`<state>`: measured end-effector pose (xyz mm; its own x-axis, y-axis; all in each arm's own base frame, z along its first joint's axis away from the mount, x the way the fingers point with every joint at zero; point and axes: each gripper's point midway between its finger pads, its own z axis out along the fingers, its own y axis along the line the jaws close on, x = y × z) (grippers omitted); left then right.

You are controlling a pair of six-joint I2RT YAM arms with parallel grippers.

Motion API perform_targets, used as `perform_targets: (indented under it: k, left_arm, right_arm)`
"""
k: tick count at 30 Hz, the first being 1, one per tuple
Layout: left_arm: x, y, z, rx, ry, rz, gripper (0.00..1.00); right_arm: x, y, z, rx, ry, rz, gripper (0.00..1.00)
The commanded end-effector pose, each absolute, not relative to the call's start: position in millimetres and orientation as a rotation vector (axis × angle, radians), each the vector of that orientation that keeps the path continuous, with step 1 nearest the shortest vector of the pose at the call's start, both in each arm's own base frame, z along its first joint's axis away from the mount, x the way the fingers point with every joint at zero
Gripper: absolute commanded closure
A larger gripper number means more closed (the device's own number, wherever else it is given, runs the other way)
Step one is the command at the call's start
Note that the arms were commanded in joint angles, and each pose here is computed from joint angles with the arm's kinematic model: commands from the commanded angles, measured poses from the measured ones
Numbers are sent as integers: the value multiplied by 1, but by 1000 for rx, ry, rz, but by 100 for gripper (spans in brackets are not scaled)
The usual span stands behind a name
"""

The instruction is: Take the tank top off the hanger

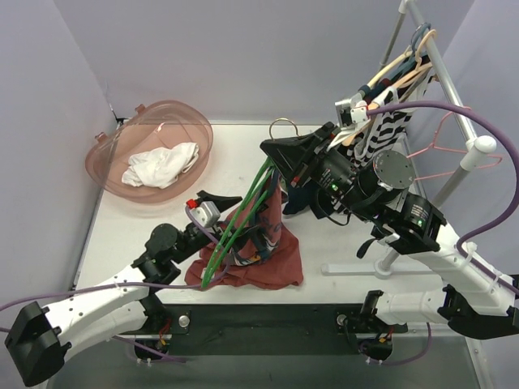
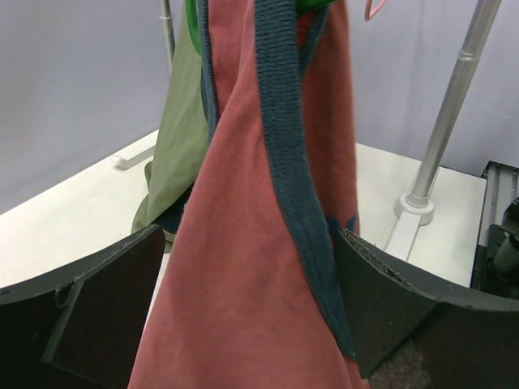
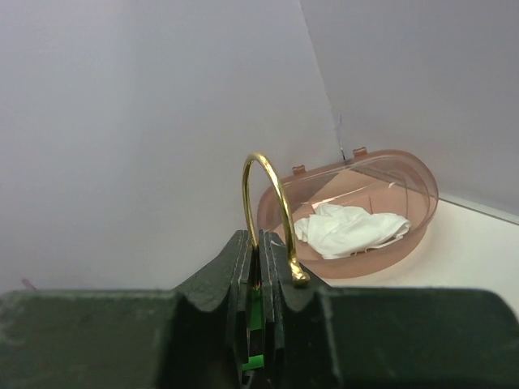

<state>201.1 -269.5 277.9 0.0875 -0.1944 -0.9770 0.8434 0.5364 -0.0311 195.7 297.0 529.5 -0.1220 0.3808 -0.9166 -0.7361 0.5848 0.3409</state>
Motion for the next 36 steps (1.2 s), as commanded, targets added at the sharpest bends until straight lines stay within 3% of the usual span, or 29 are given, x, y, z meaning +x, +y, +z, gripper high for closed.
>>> perform_targets:
  k: [1, 4, 8, 11, 12, 15, 25, 36]
  left_arm:
    - [210, -277, 328, 591, 1044, -860, 4]
    - [224, -283, 325, 565, 1044, -825, 4]
    - [235, -300, 317, 621, 1060, -802, 12]
    - [242, -314, 307, 665, 1088, -795, 56]
    - [245, -315, 303, 661, 1106, -794, 78]
    - [255, -312, 302, 630, 1131, -770, 99]
    - [310, -280, 306, 392, 1252, -687, 100]
    - [368, -240, 332, 206, 1309, -620, 100]
  right_arm:
    - [174, 292, 571, -299, 1256, 1121, 100]
    - [170, 292, 571, -309, 1253, 1135, 100]
    - [164, 290, 568, -315, 1252, 1150, 100]
    - [160, 290, 565, -335, 1256, 1168, 100]
    - [158, 290, 565, -341, 1255, 1174, 100]
    - [150, 288, 566, -369, 1254, 1199, 100]
    - [120, 256, 517, -367, 1362, 1297, 100]
    - [71, 260, 465, -708, 1480, 1366, 100]
